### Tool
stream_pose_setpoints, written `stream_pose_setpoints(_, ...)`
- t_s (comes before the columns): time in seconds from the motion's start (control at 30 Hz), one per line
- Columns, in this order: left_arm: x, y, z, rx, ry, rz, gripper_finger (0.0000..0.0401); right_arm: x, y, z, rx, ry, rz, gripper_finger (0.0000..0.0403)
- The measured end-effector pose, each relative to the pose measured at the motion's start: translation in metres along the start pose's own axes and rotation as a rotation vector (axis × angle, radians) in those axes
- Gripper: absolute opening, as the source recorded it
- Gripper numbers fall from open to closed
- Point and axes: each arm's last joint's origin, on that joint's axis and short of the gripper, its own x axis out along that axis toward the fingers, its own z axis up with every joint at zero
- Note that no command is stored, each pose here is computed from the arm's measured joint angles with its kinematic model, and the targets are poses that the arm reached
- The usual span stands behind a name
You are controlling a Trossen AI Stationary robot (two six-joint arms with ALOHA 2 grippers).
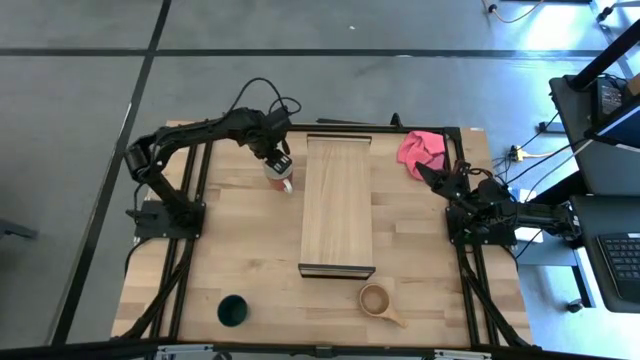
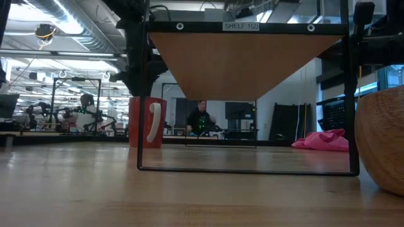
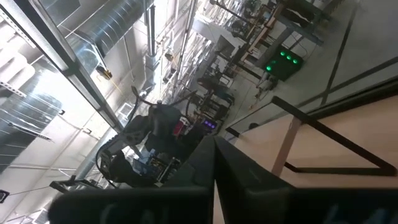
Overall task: Stack small to large cups/mugs on shelf
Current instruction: Put the red mug on the shelf
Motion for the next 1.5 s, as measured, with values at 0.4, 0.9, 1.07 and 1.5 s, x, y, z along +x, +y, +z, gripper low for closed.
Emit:
stream_pose_setpoints(0.4,0.001,0.008,0.007,0.017,-0.042,0.001,0.0148,0.000,0.000,0.000,0.022,-0.001,0.001,0.0010)
stream_pose_setpoints(0.9,0.011,0.015,0.000,0.003,0.005,0.018,0.0148,0.000,0.000,0.000,0.022,-0.001,0.001,0.0010)
stream_pose_setpoints(1.07,0.011,0.015,0.000,0.003,0.007,0.019,0.0143,0.000,0.000,0.000,0.020,-0.001,0.001,0.0010)
stream_pose_setpoints(1.5,0.011,0.014,-0.003,-0.002,0.034,-0.005,0.0036,0.000,0.000,0.000,0.019,-0.001,0.001,0.0010)
